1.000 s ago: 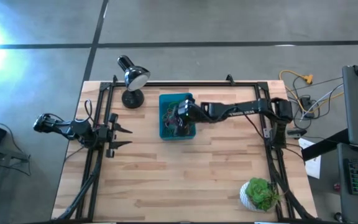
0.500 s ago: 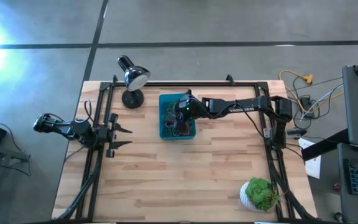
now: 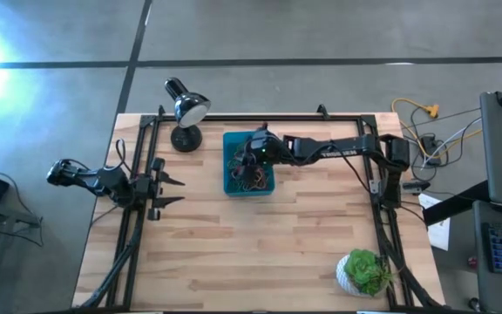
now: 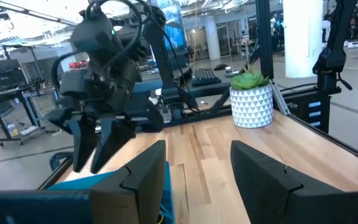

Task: Pick and place rubber bands into bin
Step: Return to Home Position

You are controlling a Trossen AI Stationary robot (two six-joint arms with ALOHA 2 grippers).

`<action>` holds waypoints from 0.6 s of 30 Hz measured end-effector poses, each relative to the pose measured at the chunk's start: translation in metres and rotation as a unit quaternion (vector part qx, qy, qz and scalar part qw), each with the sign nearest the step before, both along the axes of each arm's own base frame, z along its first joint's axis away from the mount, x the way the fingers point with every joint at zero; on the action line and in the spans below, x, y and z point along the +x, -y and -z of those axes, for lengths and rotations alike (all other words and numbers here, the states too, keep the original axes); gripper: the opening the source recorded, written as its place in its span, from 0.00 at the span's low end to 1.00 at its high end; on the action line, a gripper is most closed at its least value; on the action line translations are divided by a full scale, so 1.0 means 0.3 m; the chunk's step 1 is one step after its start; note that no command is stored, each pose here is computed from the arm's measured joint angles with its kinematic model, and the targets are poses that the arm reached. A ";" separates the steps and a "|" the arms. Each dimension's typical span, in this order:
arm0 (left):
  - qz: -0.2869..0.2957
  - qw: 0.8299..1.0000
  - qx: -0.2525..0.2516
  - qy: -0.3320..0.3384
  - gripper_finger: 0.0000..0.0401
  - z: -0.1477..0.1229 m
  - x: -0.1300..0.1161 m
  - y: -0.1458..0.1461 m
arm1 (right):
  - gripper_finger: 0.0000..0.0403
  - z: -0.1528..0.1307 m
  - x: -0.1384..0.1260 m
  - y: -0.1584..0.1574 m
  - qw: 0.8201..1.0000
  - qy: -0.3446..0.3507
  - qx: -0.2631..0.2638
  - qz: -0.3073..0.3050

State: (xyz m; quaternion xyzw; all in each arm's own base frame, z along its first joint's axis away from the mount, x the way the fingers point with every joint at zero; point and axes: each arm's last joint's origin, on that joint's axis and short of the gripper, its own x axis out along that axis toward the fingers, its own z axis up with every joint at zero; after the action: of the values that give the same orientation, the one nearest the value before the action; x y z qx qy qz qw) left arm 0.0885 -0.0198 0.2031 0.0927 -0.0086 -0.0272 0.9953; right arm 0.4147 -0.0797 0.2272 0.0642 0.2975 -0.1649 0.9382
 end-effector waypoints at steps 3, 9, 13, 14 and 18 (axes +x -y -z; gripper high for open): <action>0.000 1.000 0.001 -0.002 0.42 0.002 0.000 0.000 | 0.34 -0.022 0.010 0.002 1.000 0.020 0.000 0.002; 0.000 1.000 0.000 -0.001 0.42 0.005 0.001 0.000 | 0.32 -0.066 0.037 -0.021 0.980 0.081 -0.022 -0.179; -0.024 1.000 -0.003 0.014 0.42 0.011 0.007 -0.003 | 0.31 -0.076 0.023 -0.050 0.938 0.102 -0.011 -0.330; -0.032 0.999 -0.004 0.019 0.42 0.011 0.007 -0.004 | 0.31 -0.076 0.015 -0.049 0.934 0.102 -0.011 -0.343; -0.042 0.999 -0.003 0.015 0.42 0.023 0.010 -0.005 | 0.32 -0.072 -0.024 -0.027 0.937 0.093 -0.008 -0.338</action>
State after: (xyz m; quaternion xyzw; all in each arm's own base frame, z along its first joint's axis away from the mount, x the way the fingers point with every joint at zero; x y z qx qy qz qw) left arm 0.0916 -0.0183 0.1963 0.0903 -0.0202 0.0156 0.9956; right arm 0.4075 -0.0715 0.2489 -0.0323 0.2119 0.1661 0.9625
